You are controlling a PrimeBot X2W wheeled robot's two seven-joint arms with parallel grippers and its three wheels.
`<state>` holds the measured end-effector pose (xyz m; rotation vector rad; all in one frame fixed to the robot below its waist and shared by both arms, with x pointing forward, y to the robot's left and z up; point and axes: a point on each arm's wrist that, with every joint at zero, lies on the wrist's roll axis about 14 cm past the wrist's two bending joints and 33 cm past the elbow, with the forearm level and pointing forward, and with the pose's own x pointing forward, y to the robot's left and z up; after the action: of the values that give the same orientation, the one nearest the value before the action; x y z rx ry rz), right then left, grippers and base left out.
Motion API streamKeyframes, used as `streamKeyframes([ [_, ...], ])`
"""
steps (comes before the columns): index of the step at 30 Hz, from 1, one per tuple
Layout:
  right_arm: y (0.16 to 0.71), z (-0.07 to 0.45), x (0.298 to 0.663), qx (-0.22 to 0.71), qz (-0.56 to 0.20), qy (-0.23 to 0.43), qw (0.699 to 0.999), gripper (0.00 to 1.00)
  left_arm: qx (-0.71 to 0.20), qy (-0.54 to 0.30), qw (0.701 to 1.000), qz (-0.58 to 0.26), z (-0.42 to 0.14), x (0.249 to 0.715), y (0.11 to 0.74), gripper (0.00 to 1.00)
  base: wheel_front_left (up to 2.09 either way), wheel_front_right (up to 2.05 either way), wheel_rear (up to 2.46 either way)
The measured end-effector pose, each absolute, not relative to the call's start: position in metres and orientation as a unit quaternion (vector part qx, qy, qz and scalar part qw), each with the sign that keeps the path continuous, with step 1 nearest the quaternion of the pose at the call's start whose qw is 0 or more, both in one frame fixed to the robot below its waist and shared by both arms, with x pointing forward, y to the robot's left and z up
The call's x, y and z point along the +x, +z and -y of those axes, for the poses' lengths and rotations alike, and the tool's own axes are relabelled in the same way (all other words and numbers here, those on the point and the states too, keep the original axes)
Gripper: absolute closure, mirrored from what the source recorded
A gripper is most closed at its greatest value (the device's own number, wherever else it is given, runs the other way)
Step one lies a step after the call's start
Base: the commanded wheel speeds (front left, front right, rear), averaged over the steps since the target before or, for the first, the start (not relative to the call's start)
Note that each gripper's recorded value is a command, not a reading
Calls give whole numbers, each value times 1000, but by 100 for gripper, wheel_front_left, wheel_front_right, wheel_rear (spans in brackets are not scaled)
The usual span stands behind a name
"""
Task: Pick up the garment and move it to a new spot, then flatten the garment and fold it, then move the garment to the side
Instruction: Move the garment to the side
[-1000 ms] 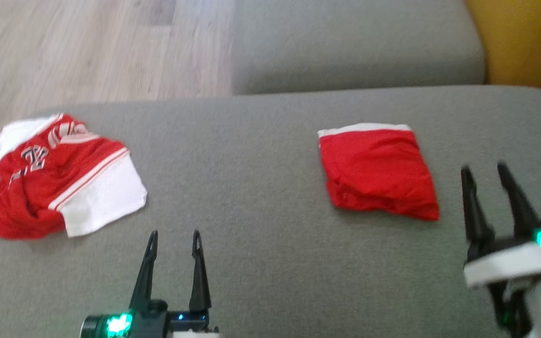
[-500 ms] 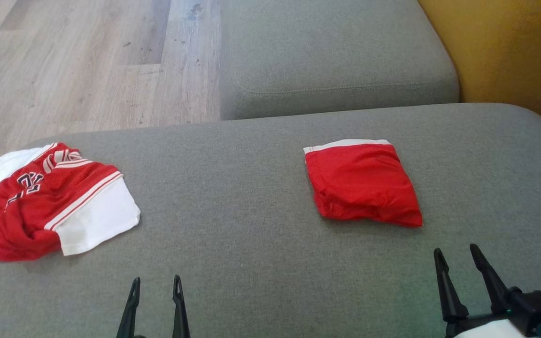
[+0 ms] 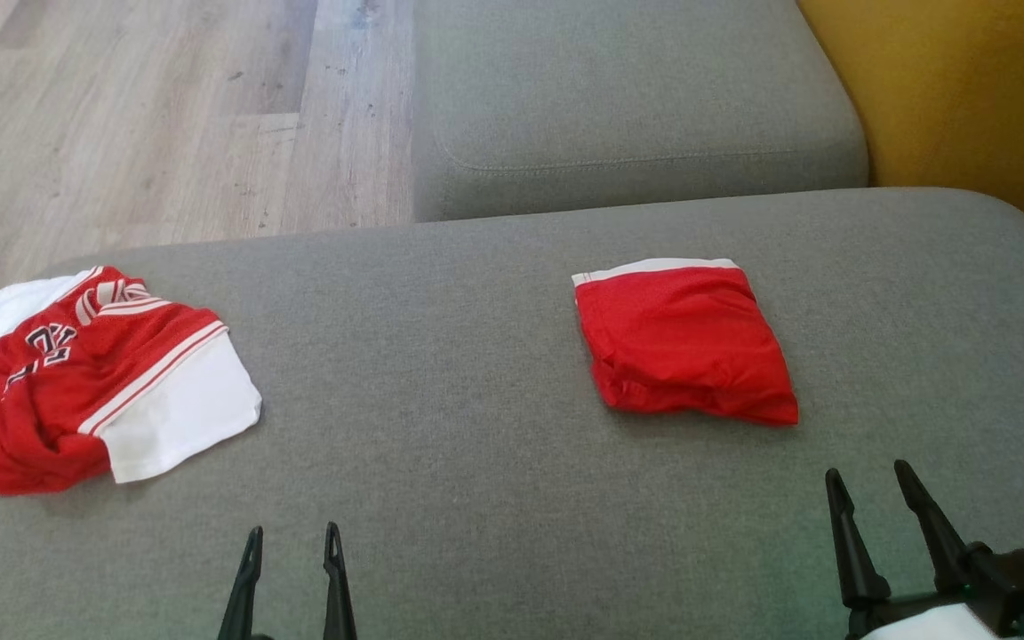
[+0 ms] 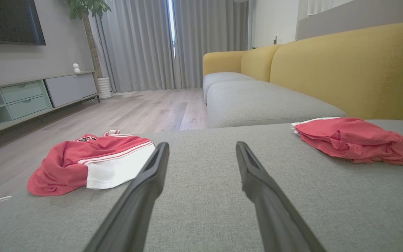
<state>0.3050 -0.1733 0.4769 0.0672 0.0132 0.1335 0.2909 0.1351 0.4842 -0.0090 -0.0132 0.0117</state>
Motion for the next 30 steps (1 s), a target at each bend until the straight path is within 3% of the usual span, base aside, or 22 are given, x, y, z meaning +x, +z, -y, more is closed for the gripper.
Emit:
streamKeyframes([
  [19, 460, 184, 316, 5, -41, 73, 996, 0, -6, -12, 1000, -20, -123, 302, 471, 0, 0, 0, 0],
  [25, 443, 182, 357, 24, -88, 93, 992, 0, -10, -67, 998, -14, -95, 324, 475, 0, 0, 0, 0],
  [30, 449, 196, 422, 22, -131, 101, 986, 0, -14, -76, 997, 4, -90, 356, 485, 0, 0, 0, 0],
])
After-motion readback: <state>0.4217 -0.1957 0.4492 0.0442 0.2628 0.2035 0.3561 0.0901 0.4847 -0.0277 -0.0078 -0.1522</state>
